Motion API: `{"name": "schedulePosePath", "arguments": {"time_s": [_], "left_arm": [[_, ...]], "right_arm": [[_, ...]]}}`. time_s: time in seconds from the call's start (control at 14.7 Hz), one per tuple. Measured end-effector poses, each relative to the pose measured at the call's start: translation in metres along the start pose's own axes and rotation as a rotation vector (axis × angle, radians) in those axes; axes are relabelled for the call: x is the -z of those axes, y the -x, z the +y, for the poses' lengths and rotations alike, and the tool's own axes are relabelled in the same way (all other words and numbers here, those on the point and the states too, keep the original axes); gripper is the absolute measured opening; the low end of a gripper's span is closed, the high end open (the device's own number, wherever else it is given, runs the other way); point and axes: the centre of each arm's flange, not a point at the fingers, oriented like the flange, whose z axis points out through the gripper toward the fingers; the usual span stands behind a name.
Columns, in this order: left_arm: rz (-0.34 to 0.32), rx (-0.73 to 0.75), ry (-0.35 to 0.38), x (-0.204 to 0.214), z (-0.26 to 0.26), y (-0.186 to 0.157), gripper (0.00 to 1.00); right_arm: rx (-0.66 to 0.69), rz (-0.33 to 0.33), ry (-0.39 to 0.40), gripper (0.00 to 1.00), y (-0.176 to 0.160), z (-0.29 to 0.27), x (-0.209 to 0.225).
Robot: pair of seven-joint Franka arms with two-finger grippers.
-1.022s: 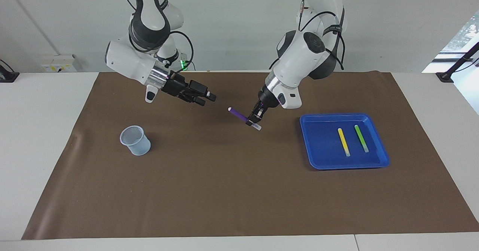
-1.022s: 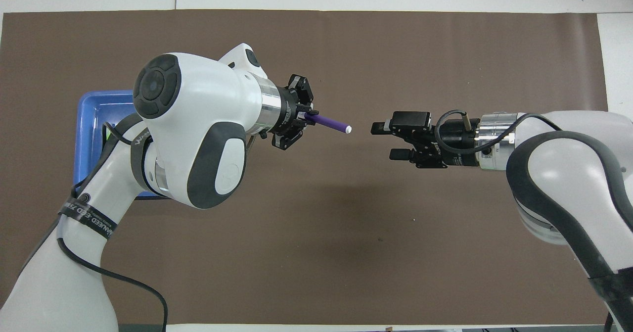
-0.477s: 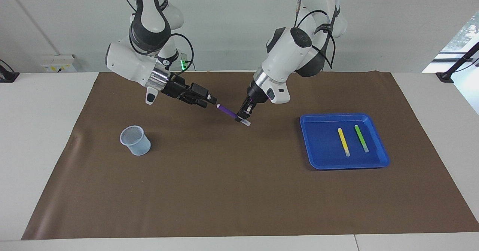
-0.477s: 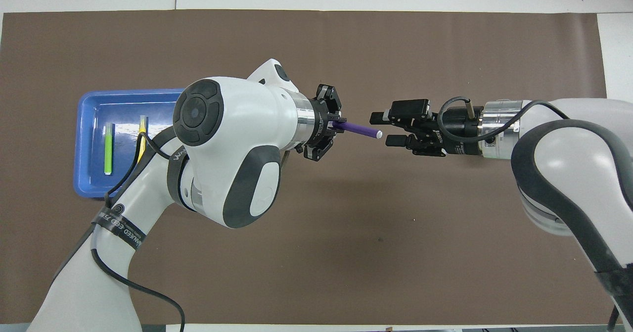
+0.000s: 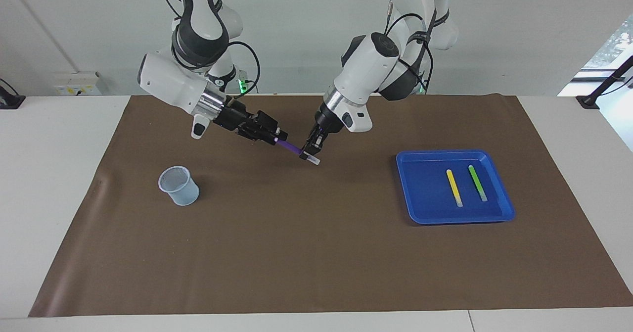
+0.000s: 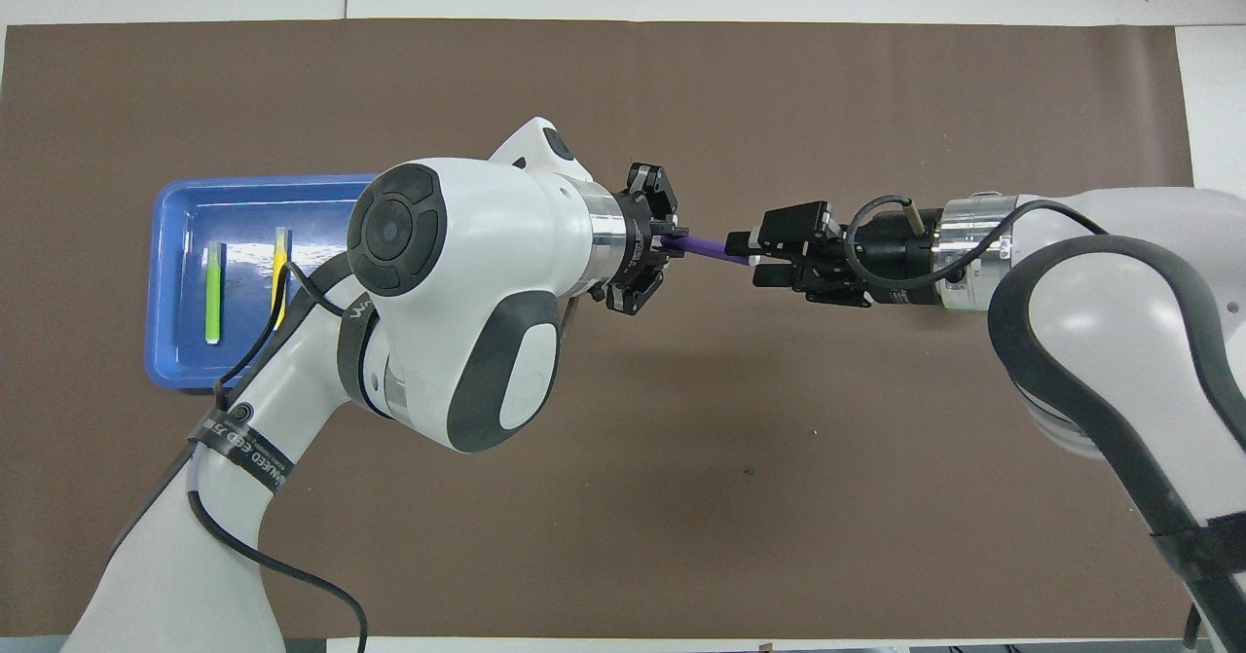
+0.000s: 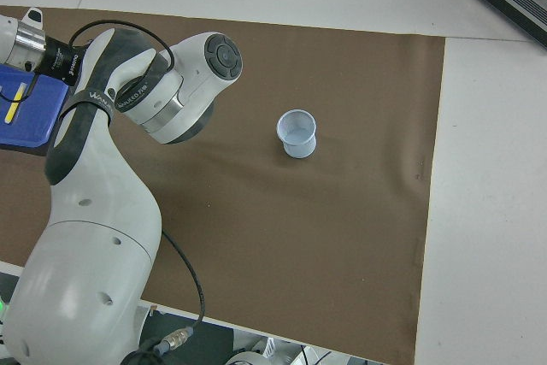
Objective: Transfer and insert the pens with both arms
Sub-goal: 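Grasp the purple pen tip with the right gripper from the left gripper, then carry the purple pen with the right gripper into the clear cup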
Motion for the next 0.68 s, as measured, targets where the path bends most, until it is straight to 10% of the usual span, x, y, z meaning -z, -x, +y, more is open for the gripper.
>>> {"name": "schedulePosePath", "arguments": {"time_s": [0.68], "left_arm": [[0.0,0.0,-0.001,-0.0014,-0.0005,0.0008,0.17]], "right_arm": [[0.001,-0.001,0.001,0.23,0.0003,-0.0002,-0.0006]]}}
